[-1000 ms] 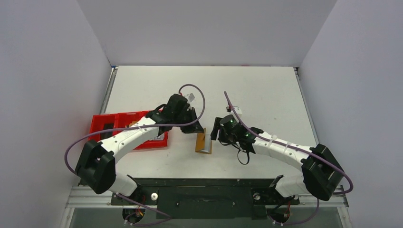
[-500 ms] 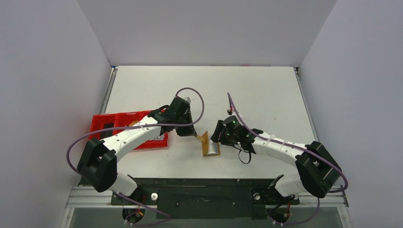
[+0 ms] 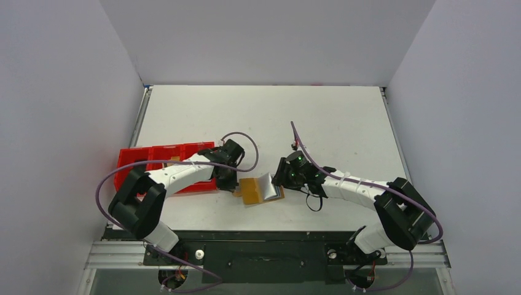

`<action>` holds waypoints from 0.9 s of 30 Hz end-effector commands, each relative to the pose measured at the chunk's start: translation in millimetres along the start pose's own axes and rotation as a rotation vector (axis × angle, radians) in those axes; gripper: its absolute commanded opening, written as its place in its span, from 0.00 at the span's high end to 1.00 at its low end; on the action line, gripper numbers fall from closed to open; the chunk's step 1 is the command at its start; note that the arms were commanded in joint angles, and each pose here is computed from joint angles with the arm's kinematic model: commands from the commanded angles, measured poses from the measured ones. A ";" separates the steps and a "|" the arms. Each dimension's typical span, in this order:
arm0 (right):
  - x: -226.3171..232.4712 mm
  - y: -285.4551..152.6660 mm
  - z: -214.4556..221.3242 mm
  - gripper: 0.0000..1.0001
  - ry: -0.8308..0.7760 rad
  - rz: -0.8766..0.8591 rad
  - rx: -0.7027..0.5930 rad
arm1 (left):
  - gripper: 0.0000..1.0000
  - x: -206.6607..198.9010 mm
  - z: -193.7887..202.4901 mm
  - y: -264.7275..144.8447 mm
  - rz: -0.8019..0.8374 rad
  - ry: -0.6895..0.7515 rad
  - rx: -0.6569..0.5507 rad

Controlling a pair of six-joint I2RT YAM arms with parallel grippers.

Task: Take the credit cards out of the card holder
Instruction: Open the card holder at the center of the board, then remove the credit card from the card holder.

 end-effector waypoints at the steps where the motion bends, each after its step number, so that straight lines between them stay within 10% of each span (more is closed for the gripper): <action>1: 3.9 -1.2 -4.2 0.55 0.002 -0.023 -0.025 | 1.00 -8.5 -4.8 7.9 0.002 0.039 -0.017; 27: 38.8 -15.0 -7.3 0.56 0.063 -0.167 -0.004 | 1.00 -45.8 -12.0 26.7 0.071 0.079 0.009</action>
Point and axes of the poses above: each gripper's point midway between its finger pads, its own y axis out along the fingers, its own x axis along the line the jaws close on, z = x × y, the point moved 1 cm from there along -y, back along the fingers, and after that the axes turned 5 degrees about y, right-handed, at the moved point
